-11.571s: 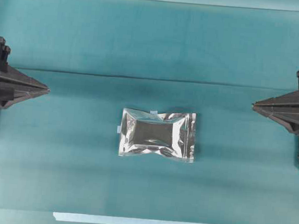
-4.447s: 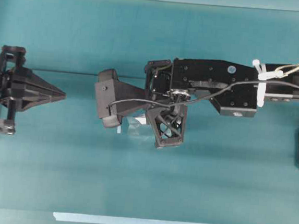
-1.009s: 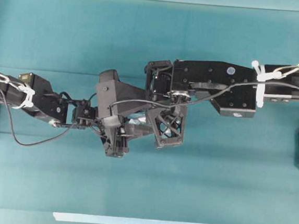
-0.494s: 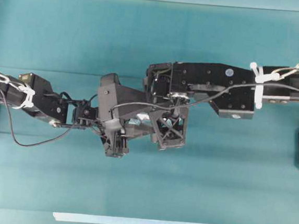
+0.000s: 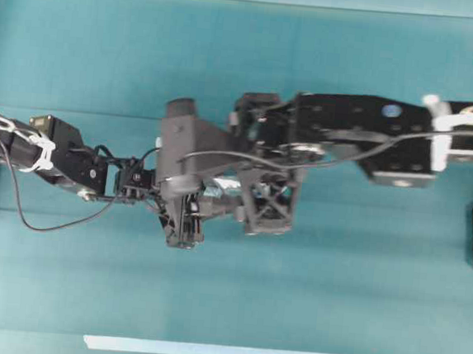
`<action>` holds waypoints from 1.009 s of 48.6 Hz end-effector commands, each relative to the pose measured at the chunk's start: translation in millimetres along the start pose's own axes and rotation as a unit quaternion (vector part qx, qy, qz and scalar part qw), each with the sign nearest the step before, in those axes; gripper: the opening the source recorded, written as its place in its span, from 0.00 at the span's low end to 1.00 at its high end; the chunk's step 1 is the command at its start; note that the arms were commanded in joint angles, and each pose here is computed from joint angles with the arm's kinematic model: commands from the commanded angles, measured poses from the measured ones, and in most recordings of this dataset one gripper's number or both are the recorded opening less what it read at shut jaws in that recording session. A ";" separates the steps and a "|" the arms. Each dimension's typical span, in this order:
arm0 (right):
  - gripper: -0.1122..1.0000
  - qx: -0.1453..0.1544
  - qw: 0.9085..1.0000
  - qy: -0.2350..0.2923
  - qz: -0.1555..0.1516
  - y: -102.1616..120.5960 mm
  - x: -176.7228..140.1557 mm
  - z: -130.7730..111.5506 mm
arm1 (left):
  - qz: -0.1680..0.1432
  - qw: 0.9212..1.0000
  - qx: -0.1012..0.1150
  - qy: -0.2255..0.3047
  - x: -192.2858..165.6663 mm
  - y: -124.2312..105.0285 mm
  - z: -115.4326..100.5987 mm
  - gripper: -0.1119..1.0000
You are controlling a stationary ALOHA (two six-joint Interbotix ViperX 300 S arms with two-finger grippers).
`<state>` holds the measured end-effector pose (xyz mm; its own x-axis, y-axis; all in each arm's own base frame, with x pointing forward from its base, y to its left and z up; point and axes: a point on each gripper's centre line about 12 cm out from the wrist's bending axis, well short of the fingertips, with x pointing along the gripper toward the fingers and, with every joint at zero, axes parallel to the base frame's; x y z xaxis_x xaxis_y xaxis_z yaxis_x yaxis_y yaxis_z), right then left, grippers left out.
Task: Hand over the silver zip bag and make it stand upright.
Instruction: 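Open the right gripper and pull it back to the right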
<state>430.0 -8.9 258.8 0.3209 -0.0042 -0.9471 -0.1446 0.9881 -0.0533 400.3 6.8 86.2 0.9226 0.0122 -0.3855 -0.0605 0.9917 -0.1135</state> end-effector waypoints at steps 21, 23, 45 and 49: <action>0.89 0.039 0.990 -0.134 -0.019 2.9 -48.2 -20.3 | -0.006 1.000 0.005 -0.002 0.0 -4.2 2.2 0.36; 0.89 0.042 0.990 -0.135 -0.019 4.2 -48.5 -24.0 | -0.006 1.000 0.005 -0.003 -0.2 -4.3 2.8 0.36; 0.89 0.070 0.976 -0.205 -0.022 9.9 -64.4 -56.0 | -0.005 1.000 0.011 -0.001 -0.7 -4.1 1.5 0.36; 0.89 0.075 0.974 -0.212 -0.022 11.1 -65.8 -62.8 | -0.006 1.000 0.011 -0.002 -0.9 -4.2 2.3 0.36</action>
<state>355.3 -7.4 286.7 0.6437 -0.0119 -0.7652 -0.0050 0.9998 -0.0197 399.8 6.7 85.8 0.9220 0.0112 -0.3869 -0.0535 0.9937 -0.0987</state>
